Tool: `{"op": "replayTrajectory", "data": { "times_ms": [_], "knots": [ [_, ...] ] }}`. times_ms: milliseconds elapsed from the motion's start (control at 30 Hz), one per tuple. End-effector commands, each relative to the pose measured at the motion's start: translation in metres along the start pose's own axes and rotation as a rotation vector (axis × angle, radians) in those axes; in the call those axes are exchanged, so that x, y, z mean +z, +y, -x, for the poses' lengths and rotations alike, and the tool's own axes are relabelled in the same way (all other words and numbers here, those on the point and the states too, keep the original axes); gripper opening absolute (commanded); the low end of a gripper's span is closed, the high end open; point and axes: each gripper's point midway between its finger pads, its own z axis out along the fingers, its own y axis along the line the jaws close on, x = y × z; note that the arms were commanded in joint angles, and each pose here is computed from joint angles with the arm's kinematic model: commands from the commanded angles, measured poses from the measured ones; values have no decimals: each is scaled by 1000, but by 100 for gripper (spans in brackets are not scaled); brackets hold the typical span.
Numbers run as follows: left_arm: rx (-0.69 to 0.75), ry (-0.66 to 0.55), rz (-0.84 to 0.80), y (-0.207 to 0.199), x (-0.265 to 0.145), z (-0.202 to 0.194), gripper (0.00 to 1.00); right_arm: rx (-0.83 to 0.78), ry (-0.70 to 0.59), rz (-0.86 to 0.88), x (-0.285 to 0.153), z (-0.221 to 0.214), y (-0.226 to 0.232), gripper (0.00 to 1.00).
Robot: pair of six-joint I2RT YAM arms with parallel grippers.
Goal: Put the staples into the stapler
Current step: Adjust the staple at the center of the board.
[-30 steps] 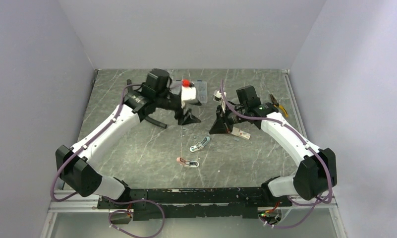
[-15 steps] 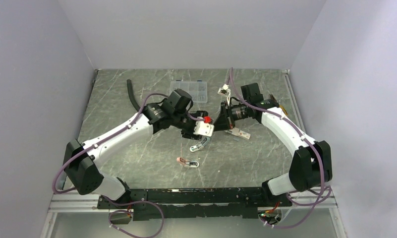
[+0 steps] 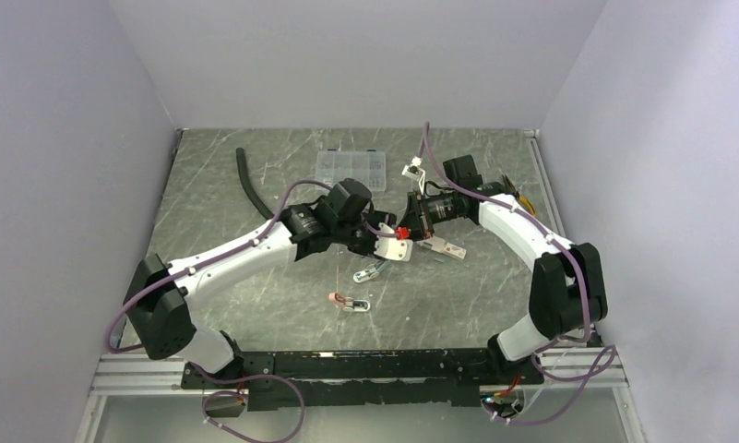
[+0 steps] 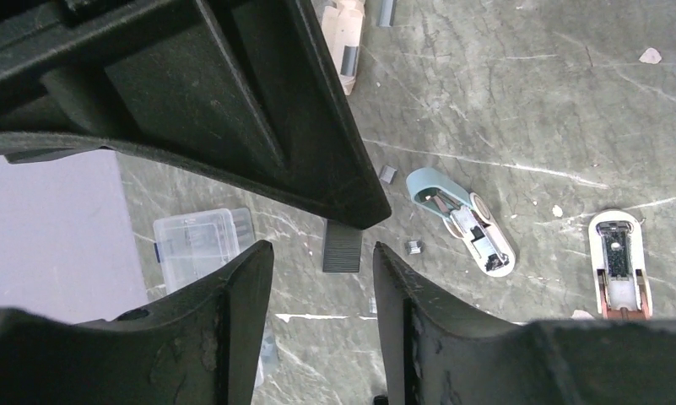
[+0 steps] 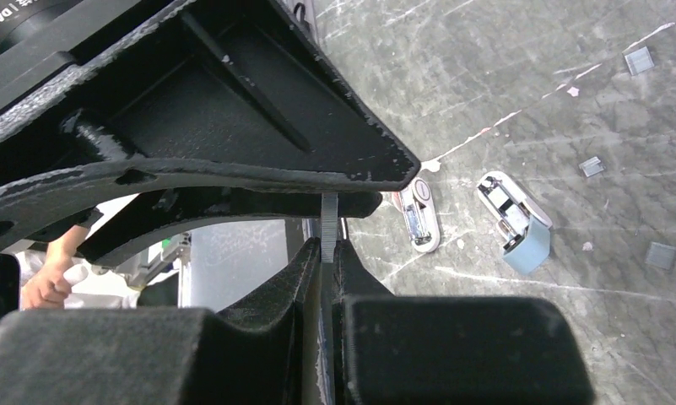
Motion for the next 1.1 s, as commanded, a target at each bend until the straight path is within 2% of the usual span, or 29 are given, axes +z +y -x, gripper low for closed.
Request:
{"op": "replayTrajectory", "data": {
  "times_ms": [0,500,1067],
  "knots": [
    [40,-12,51,12,-4,10,50,-30,-30,42,-4,12,4,0],
    [46,2,48,10,1,12,37,12,-53,51,-8,14,-4,0],
    [32,8,47,15,4,17,26,19,-52,53,-8,13,-5,2]
  ]
}}
